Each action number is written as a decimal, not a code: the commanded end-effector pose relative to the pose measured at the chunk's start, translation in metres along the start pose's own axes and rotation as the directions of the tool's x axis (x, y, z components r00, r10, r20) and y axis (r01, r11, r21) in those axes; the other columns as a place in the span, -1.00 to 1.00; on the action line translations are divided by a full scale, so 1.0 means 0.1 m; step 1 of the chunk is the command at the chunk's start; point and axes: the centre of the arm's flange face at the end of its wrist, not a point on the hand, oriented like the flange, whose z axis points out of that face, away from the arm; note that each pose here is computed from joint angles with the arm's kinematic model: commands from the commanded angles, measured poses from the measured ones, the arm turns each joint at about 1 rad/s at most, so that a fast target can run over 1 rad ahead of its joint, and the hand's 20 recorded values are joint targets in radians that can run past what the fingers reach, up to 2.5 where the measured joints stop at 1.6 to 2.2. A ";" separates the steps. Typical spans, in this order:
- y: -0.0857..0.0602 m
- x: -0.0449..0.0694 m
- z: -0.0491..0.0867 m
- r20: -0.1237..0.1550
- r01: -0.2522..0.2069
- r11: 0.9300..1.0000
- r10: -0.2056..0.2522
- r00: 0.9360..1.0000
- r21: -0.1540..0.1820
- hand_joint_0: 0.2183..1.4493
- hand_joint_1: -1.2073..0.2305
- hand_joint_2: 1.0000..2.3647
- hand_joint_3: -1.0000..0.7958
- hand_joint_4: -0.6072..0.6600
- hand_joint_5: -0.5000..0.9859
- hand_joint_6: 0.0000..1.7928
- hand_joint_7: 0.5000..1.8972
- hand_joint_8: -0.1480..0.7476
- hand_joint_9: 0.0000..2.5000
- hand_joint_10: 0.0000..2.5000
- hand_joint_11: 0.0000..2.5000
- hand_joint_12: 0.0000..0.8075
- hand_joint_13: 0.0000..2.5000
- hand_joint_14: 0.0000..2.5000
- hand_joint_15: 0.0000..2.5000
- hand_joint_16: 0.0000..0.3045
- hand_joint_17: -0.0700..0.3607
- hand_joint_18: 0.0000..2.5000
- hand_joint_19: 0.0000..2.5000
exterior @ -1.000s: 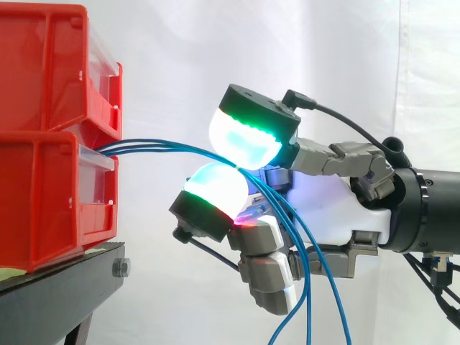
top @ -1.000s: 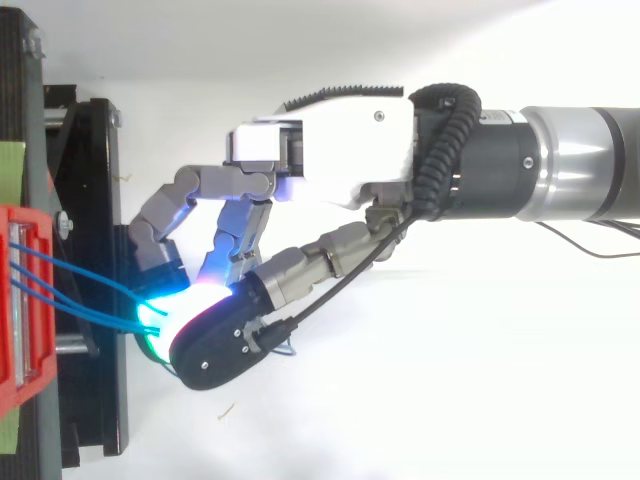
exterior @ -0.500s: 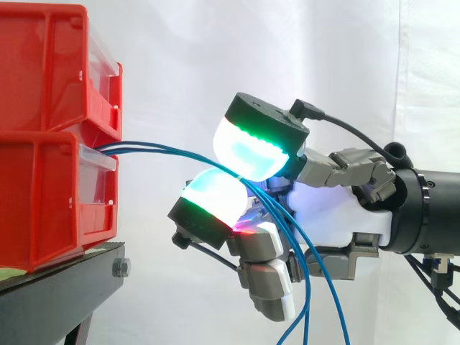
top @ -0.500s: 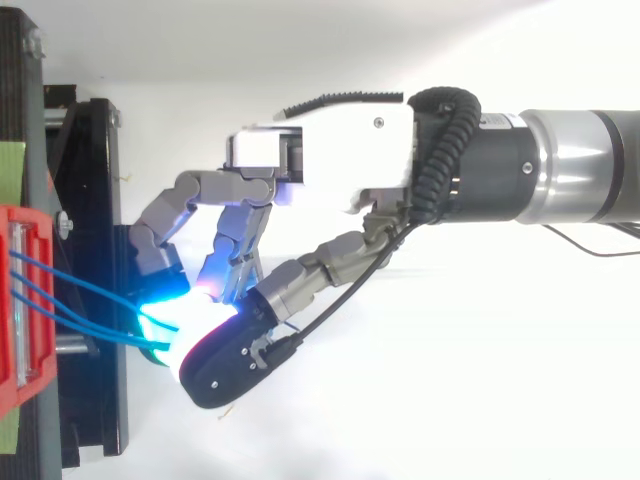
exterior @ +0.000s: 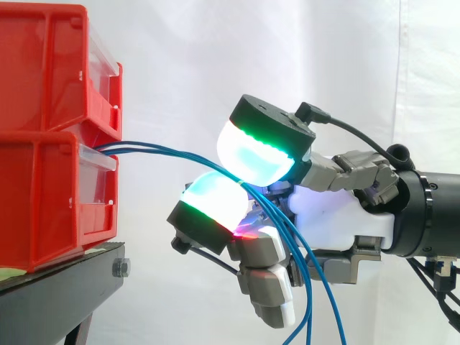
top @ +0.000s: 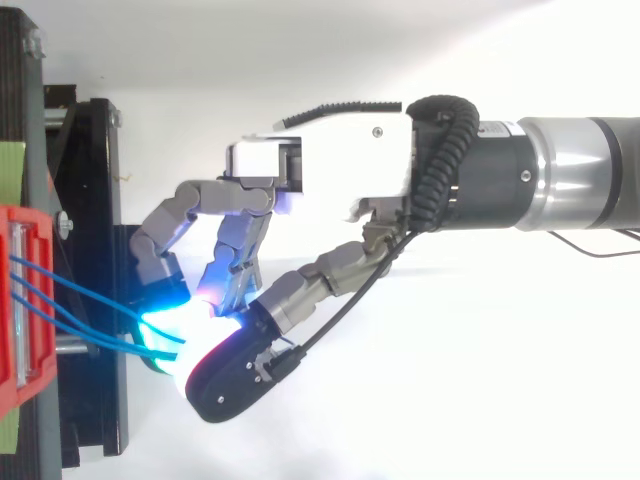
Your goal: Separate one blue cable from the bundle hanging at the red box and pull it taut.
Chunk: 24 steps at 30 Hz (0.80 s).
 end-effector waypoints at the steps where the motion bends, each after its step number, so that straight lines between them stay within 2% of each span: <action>1: -0.02 0.00 -0.01 0.001 -0.001 1.000 0.001 1.000 0.003 -0.33 -0.33 -1.00 -0.44 0.18 -0.58 0.01 -0.11 0.12 -0.07 -0.99 -0.23 -0.07 -0.03 -0.98 -0.38 -0.72 -0.23 -0.10 -0.42; 5: -0.02 0.01 -0.01 0.001 -0.003 1.000 0.003 1.000 0.003 -0.49 -0.16 -1.00 -0.44 0.24 -0.59 -0.04 -0.18 0.15 -0.08 -0.99 -0.25 -0.01 -0.03 -0.98 -0.38 -0.69 -0.18 -0.08 -0.40; 10: -0.02 0.01 -0.01 0.005 -0.005 1.000 0.005 1.000 0.005 -0.53 -0.17 -1.00 -0.44 0.26 -0.59 -0.05 -0.21 0.18 -0.09 -0.99 -0.25 0.02 -0.03 -0.98 -0.40 -0.67 -0.16 -0.07 -0.41; 12: -0.01 0.02 0.00 0.004 -0.005 1.000 0.005 1.000 0.003 -0.51 -0.25 -1.00 -0.44 0.26 -0.59 -0.05 -0.22 0.16 -0.09 -0.99 -0.24 0.00 -0.03 -0.98 -0.39 -0.68 -0.17 -0.08 -0.41; 14: 0.00 0.02 0.00 0.004 -0.005 1.000 0.005 1.000 0.000 -0.34 -0.32 -1.00 -0.44 0.23 -0.59 -0.05 -0.22 0.12 -0.09 -0.99 -0.25 -0.04 -0.04 -0.98 -0.38 -0.70 -0.20 -0.10 -0.39; 15: -0.01 0.02 0.00 0.004 -0.005 1.000 0.005 1.000 0.003 -0.33 -0.32 -1.00 -0.44 0.21 -0.59 -0.05 -0.21 0.13 -0.09 -0.99 -0.24 -0.05 -0.04 -0.98 -0.38 -0.70 -0.20 -0.10 -0.39; 20: 0.00 0.03 0.00 0.003 -0.005 1.000 0.005 1.000 0.000 -0.30 -0.35 -0.98 -0.12 0.20 -0.61 -0.06 -0.22 0.12 -0.10 -0.99 -0.25 -0.03 -0.04 -0.98 -0.38 -0.69 -0.18 -0.09 -0.39; 24: -0.02 0.03 -0.01 0.005 -0.005 1.000 0.005 1.000 0.005 -0.26 -0.41 -0.98 -0.05 0.22 -0.62 -0.05 -0.24 0.11 -0.14 -0.99 -0.25 -0.02 -0.05 -0.98 -0.39 -0.69 -0.18 -0.09 -0.40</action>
